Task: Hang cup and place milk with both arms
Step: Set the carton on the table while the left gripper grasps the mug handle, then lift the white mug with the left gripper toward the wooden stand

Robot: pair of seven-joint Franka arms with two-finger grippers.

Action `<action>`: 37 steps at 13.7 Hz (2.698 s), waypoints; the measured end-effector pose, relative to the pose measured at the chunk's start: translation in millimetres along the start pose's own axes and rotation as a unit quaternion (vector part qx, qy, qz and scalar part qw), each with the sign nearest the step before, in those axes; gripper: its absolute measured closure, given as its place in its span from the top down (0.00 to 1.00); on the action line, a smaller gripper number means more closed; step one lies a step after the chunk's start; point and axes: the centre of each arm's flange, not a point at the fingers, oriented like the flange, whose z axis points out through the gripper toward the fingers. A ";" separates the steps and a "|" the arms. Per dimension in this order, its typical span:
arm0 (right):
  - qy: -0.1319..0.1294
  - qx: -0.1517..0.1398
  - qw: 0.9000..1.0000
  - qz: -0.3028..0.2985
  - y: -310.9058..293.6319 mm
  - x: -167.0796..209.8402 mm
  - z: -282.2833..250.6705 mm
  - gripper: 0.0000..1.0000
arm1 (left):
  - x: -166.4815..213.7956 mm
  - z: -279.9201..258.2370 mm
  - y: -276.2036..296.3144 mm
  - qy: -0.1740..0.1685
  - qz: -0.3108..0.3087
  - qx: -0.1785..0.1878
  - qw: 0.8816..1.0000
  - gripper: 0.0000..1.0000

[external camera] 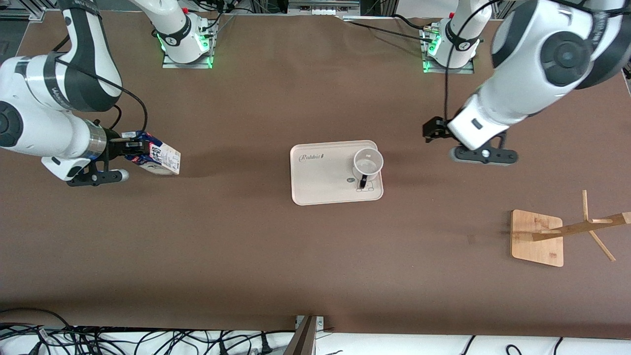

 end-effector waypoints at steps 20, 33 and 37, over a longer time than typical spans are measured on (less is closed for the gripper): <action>0.026 -0.001 1.000 -0.006 30.2 4.8 41.3 1.00 | 15.2 286.7 162.1 -0.042 0.062 0.017 0.997 0.81; 0.102 0.011 0.994 0.022 66.4 -61.4 -142.8 1.00 | 53.3 193.8 82.9 -0.025 0.026 0.008 0.999 0.07; 0.124 0.012 0.991 0.040 87.1 -82.7 -177.6 1.00 | 78.9 71.9 -61.3 0.010 0.046 -0.010 0.999 0.07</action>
